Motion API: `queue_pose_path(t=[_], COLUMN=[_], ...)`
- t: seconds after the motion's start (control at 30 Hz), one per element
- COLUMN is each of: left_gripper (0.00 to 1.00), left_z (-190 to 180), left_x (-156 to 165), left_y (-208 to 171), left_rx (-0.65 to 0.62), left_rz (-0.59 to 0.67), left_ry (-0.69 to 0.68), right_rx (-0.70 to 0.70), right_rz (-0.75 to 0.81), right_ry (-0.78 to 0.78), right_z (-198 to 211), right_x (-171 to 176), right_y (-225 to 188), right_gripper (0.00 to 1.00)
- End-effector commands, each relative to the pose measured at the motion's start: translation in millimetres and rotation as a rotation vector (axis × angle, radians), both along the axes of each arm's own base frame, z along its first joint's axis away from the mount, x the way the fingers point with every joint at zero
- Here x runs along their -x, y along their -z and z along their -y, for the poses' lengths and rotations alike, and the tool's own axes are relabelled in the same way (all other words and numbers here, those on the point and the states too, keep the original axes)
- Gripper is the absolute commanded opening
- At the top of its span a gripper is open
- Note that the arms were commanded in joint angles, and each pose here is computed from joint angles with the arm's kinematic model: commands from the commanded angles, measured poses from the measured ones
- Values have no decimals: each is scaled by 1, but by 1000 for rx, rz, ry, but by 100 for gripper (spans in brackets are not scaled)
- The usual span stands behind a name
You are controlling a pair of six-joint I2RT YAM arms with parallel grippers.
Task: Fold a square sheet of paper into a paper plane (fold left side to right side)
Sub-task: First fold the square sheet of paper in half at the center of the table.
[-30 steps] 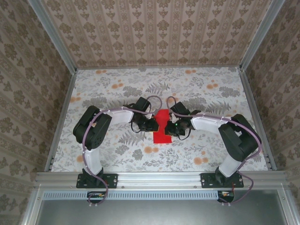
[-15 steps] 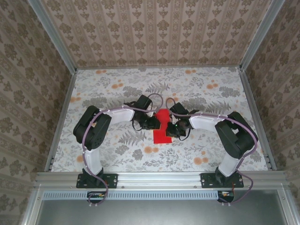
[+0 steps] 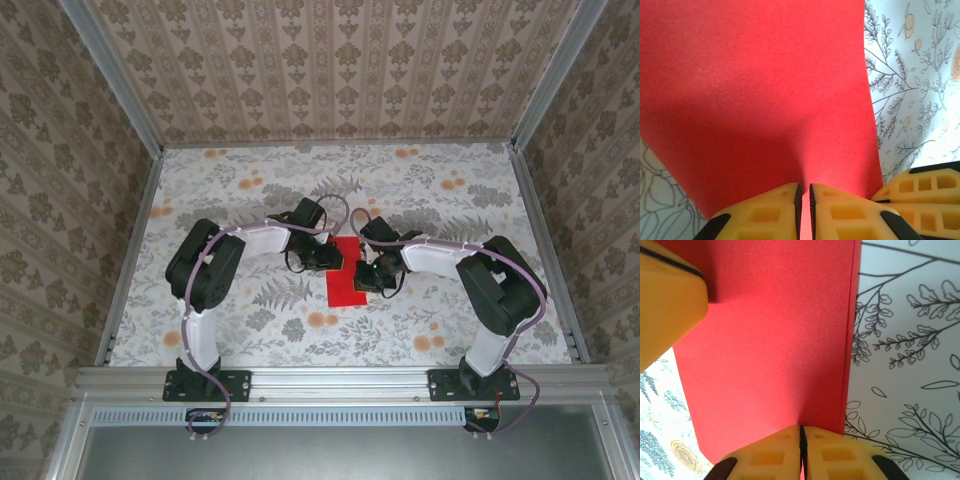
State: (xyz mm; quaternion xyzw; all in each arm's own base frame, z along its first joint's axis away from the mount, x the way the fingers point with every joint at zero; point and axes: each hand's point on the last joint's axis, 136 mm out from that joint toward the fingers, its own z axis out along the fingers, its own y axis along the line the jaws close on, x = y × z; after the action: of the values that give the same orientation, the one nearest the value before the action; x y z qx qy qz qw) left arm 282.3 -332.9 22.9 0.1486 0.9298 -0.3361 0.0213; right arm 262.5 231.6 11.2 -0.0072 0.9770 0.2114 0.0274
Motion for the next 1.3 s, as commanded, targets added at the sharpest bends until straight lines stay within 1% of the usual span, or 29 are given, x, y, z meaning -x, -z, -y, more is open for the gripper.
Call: queue_pose_path(t=[0.0, 0.23, 0.67, 1.27], left_gripper=[15, 12, 12, 12], left_z=[1, -10, -22, -29], left_x=[-14, -22, -51, -97], left_y=[-2, 8, 8, 12], left_rx=[10, -16, -25, -38], left_rz=[24, 25, 46, 72], left_ry=[-21, -66, -119, -142], right_rx=[177, 210, 217, 216], right_rz=[-90, -95, -106, -115], right_ry=[-18, -37, -50, -51], right_z=[32, 38, 40, 42], right_x=[23, 26, 30, 34], right_y=[31, 33, 38, 39], right_gripper=[11, 10, 10, 10])
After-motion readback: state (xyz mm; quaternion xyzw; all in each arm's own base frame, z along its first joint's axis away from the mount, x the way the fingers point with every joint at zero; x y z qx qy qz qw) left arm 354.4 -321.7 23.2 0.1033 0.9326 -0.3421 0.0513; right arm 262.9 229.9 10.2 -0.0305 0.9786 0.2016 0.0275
